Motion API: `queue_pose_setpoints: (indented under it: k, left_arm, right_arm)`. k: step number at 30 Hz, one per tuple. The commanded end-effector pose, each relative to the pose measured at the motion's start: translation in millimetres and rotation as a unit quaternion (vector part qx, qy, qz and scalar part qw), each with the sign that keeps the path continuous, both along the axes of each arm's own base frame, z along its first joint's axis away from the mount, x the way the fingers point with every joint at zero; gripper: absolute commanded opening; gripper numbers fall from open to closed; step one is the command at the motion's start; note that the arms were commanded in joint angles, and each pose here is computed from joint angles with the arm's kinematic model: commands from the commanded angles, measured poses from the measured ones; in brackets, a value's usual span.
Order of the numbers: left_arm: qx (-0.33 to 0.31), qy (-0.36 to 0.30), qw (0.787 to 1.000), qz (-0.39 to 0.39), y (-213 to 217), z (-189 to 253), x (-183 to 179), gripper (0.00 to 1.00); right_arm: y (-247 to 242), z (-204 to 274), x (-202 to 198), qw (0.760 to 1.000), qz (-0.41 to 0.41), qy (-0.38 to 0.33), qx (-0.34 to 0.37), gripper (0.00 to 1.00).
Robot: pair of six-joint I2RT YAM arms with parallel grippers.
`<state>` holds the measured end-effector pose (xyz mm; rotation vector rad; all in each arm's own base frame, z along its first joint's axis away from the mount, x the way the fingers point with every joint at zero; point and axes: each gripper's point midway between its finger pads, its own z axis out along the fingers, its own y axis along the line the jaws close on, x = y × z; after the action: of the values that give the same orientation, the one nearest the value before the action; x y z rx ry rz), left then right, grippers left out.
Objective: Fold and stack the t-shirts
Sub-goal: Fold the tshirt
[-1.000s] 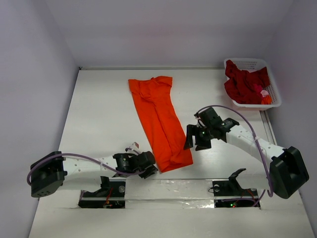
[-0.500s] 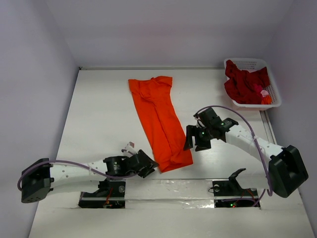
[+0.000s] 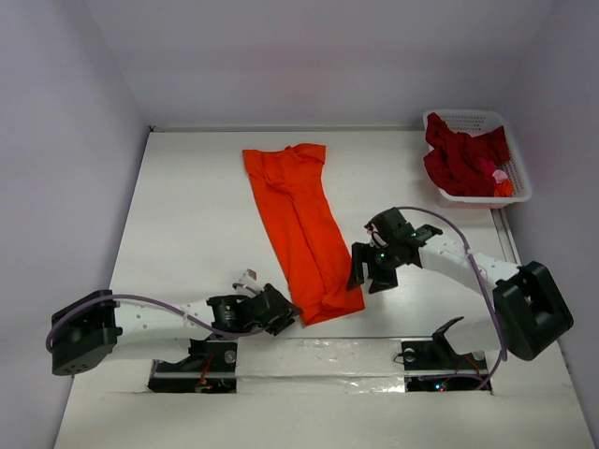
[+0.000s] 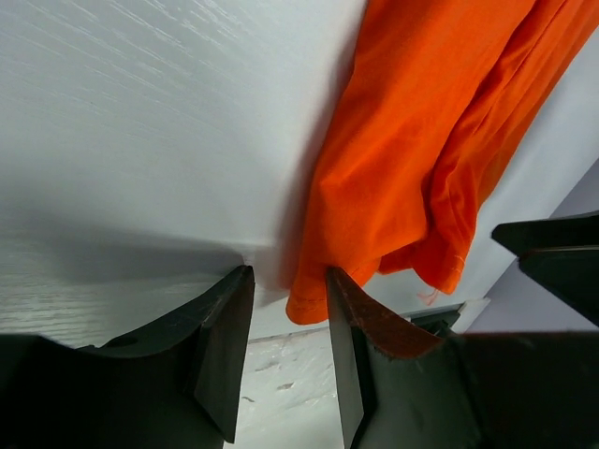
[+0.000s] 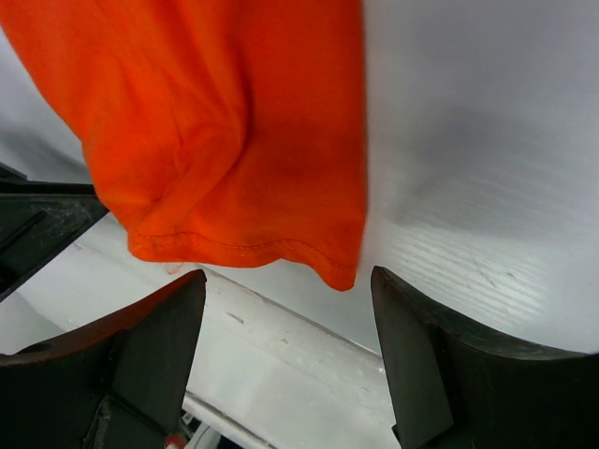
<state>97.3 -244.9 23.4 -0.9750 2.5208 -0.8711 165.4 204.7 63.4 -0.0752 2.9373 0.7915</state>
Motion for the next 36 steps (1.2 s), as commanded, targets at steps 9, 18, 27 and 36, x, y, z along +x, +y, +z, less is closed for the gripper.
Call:
queue_pose_setpoints:
  k: [9, 18, 27, 36]
  left_arm:
    - [-0.018, -0.021, 0.998, 0.050, -2, 8, 17, 0.31]
    - [-0.017, -0.007, 0.998, 0.061, 3, -2, 14, 0.30]
    - [-0.016, -0.014, 0.998, 0.067, 8, 8, 15, 0.28]
    - [-0.027, -0.017, 0.997, 0.074, 9, 11, 15, 0.28]
  right_arm:
    - [7, -9, -4, 0.999, -0.013, 0.029, 0.041, 0.77]
    - [10, -11, -4, 0.998, -0.014, 0.037, 0.053, 0.76]
    - [10, -12, -4, 0.998, -0.010, 0.040, 0.054, 0.76]
    - [12, -13, -1, 0.997, -0.010, 0.043, 0.059, 0.76]
